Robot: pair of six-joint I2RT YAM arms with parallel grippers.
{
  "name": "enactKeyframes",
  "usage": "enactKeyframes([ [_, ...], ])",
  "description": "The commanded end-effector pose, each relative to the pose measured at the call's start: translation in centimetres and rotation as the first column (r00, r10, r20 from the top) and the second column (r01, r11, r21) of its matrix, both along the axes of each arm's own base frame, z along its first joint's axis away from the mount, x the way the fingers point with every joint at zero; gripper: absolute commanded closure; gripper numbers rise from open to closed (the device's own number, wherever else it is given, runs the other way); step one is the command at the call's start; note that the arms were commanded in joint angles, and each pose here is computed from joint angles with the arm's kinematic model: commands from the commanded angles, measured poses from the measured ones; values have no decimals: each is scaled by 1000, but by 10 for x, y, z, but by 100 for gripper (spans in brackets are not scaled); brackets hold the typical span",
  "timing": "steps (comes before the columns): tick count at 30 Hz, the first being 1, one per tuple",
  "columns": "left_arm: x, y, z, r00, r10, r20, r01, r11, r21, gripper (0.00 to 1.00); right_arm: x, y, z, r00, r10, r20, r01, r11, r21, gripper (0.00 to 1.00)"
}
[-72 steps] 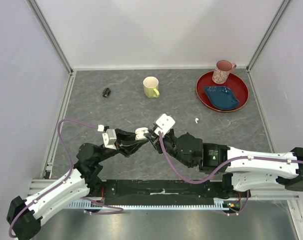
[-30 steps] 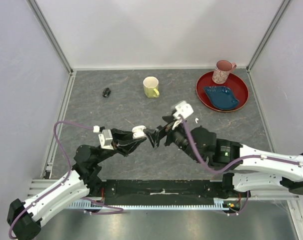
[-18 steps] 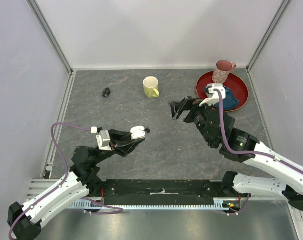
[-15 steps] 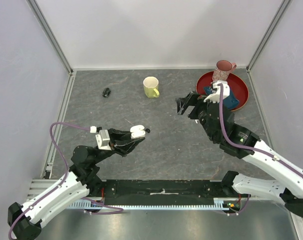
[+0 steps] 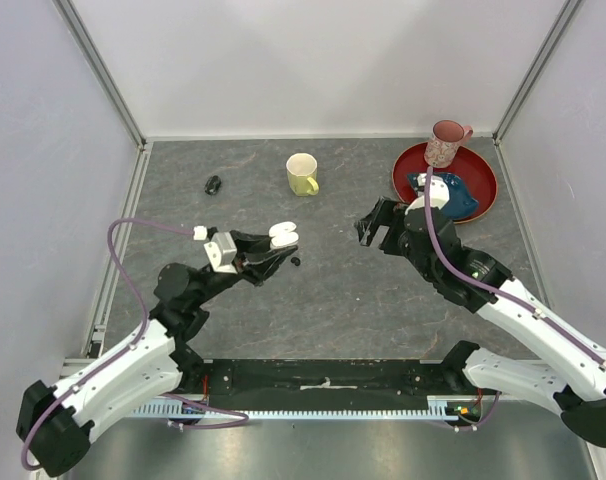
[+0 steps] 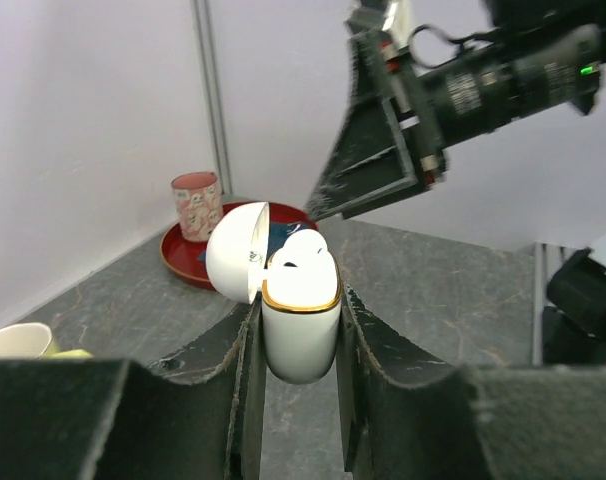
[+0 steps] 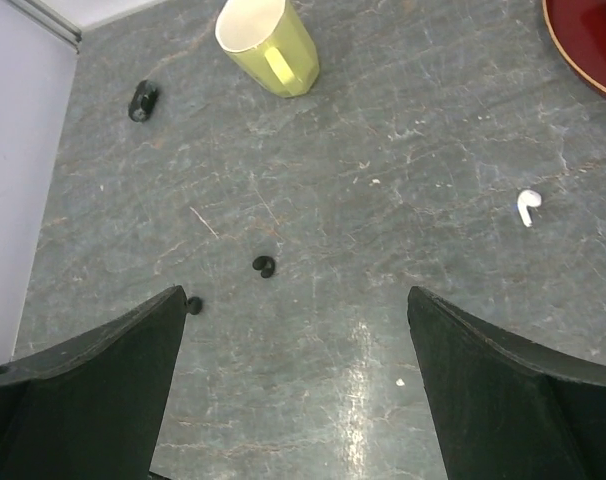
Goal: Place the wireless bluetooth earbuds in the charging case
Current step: Pick up the earbud from the center of the board.
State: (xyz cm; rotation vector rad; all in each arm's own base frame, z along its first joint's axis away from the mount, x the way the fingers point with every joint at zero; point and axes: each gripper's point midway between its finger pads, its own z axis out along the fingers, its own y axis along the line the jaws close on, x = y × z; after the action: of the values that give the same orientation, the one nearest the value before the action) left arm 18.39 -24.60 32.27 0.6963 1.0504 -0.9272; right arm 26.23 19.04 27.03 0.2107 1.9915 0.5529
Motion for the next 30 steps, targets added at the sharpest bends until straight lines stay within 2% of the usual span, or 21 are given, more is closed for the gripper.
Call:
enactKeyframes([
  [1, 10, 0, 29, 994, -11, 110, 17, 999, -45, 98, -7, -11, 7, 1000, -15, 3, 15, 1000, 20, 2],
  [8, 31, 16, 30, 984, 91, 156, -84, 995, -53, 98, -5, -18, -4, 999, -46, -19, 45, 999, -16, 2],
  [13, 35, 30, 31, 973, 167, 159, -149, 981, -121, 98, 1, -12, -13, 998, -46, -51, 45, 998, -38, 2],
  [21, 31, 30, 34, 976, 153, 153, -136, 984, -114, 98, 19, -5, -18, 997, -46, -66, 38, 992, -117, 2],
  [25, 24, 32, 39, 976, 146, 163, -132, 987, -92, 98, 24, -19, -23, 994, -90, -63, 79, 984, -158, 2],
  [30, 15, 35, 35, 978, 133, 163, -123, 990, -71, 98, 28, -40, -52, 984, -142, -110, 115, 968, -224, 2],
])
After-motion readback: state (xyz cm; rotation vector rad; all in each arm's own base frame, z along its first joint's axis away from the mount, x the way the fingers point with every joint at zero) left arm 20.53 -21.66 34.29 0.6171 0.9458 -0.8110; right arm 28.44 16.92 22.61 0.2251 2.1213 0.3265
